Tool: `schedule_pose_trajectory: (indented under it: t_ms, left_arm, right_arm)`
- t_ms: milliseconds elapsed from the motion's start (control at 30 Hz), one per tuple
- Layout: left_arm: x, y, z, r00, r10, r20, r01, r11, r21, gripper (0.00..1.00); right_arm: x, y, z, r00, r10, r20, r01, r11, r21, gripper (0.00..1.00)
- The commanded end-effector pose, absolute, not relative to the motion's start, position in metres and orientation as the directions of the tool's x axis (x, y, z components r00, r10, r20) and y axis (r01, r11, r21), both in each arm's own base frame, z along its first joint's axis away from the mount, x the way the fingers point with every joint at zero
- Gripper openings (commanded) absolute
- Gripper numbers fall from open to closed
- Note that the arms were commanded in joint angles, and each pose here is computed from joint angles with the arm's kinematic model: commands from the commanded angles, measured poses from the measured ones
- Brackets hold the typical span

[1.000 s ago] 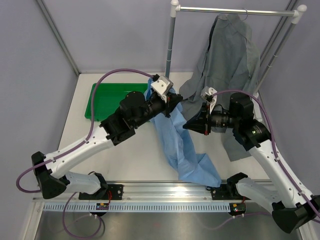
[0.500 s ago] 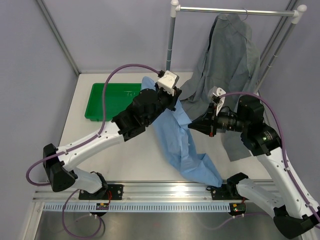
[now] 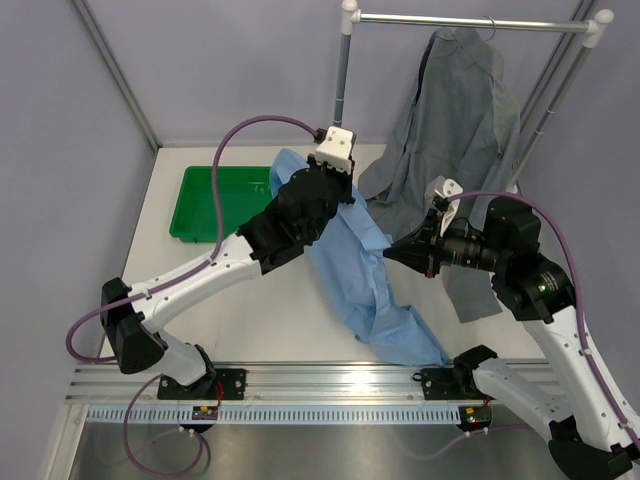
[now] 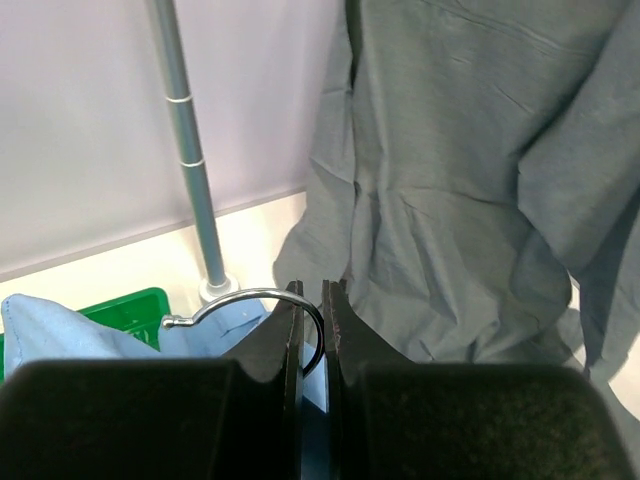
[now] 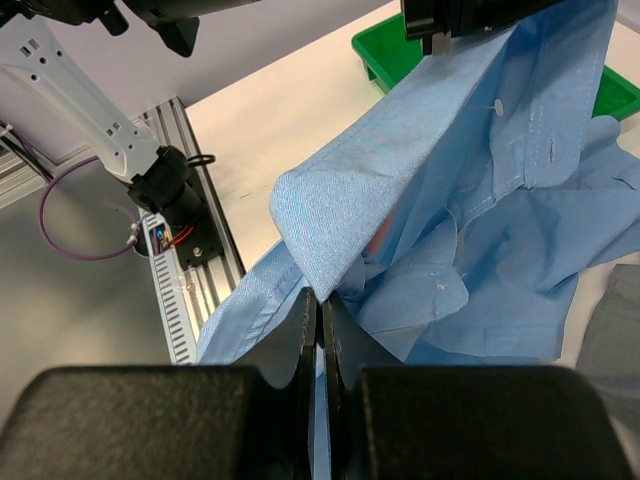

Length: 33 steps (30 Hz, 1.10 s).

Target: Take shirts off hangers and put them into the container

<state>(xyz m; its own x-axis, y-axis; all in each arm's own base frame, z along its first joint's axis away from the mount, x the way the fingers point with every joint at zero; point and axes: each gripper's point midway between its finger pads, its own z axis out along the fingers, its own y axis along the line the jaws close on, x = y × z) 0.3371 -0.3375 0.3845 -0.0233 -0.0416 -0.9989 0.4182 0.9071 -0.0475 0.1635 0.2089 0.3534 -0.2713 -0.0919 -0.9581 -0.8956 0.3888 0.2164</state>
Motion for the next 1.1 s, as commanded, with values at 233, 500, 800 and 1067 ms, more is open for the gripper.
schedule_pose_trajectory:
  t_ms: [233,500,800,1067]
  left_arm:
    - [0.36,-0.284,0.446,0.123,-0.154,-0.98,0.177,0.975,-0.131,0.0]
    - [0.362,-0.271,0.457,0.125,-0.289,-0.949,0.109,0.955,-0.276,0.0]
    - [0.365,-0.275,0.462,0.127,-0.404,-0.906,0.094,0.914,-0.394,0.0]
    - [0.355,-0.294,0.467,0.095,-0.471,-0.877,0.174,0.875,-0.451,0.0]
  right_arm:
    - [0.145,0.2,0.345,-0.276,-0.086,-0.957,-0.888,0.403,0.22,0.0]
    - [0.142,0.206,0.331,-0.344,-0.085,-0.935,-0.877,0.384,0.287,0.0]
    - [0.138,0.211,0.322,-0.371,-0.096,-0.924,-0.877,0.364,0.315,0.0]
    - [0.147,0.217,0.306,-0.424,-0.097,-0.9,-0.852,0.381,0.36,0.04]
